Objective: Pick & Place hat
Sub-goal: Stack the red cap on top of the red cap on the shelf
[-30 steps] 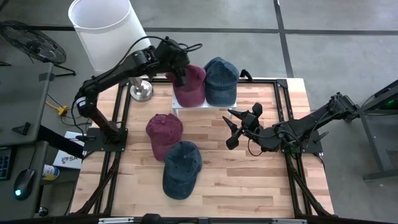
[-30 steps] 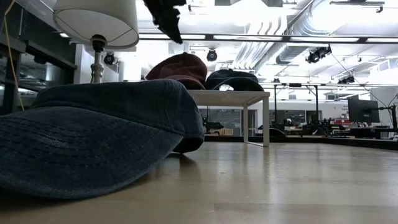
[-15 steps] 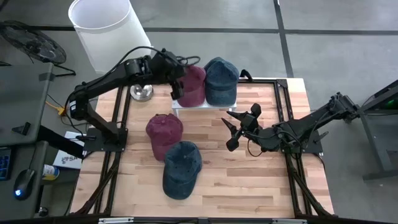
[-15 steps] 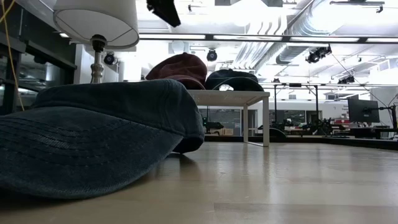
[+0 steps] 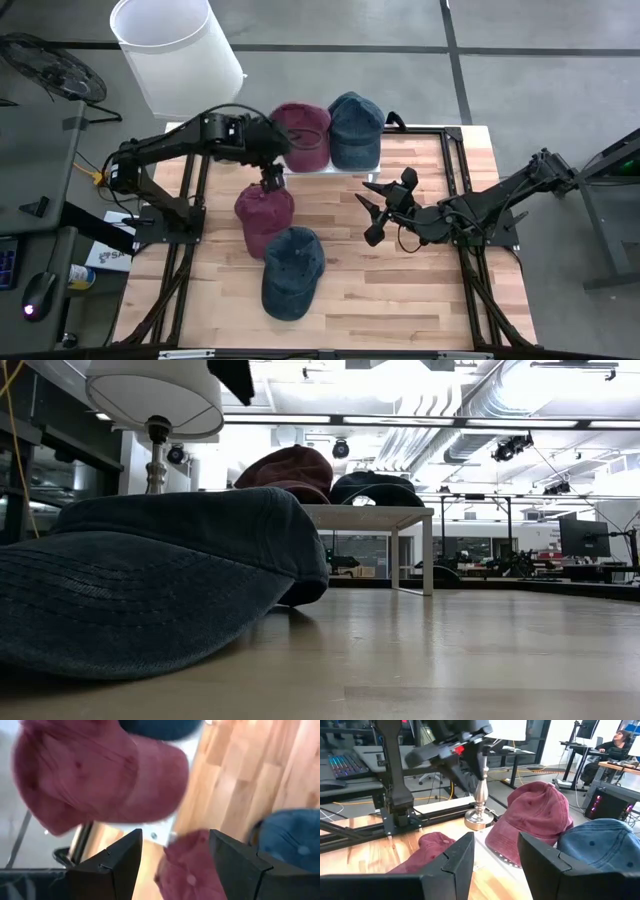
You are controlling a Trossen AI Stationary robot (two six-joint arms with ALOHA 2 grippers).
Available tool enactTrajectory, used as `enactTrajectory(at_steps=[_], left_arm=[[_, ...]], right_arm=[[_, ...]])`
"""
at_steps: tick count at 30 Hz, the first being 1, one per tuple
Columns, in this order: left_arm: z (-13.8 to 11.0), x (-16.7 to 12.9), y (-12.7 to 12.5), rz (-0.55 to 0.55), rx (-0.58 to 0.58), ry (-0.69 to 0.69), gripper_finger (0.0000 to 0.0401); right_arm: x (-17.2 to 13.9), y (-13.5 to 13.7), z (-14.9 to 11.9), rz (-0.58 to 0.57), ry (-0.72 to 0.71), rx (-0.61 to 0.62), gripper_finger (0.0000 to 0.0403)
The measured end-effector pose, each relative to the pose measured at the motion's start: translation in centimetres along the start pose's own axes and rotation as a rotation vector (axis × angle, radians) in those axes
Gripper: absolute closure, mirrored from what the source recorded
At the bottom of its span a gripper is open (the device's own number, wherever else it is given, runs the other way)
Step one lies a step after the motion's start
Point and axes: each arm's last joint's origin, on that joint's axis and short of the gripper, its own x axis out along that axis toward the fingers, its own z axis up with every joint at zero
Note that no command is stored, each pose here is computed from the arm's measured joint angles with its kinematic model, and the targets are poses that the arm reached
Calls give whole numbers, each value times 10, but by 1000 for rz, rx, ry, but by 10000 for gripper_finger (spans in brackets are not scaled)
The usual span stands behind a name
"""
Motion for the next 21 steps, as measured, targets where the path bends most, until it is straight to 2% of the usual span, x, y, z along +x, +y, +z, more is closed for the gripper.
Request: enactTrajectory(at_steps=[8,16,21], left_arm=[[-17,-11,-25,49,10,100,176],[-25,-20,-43,102,28,90,177],[-24,-20,-46,78,-2,79,177]], right_arm=[[0,0,0,3,0,1,257],[0,1,0,44,8,32,257],[0,1,0,50,12,46,257]])
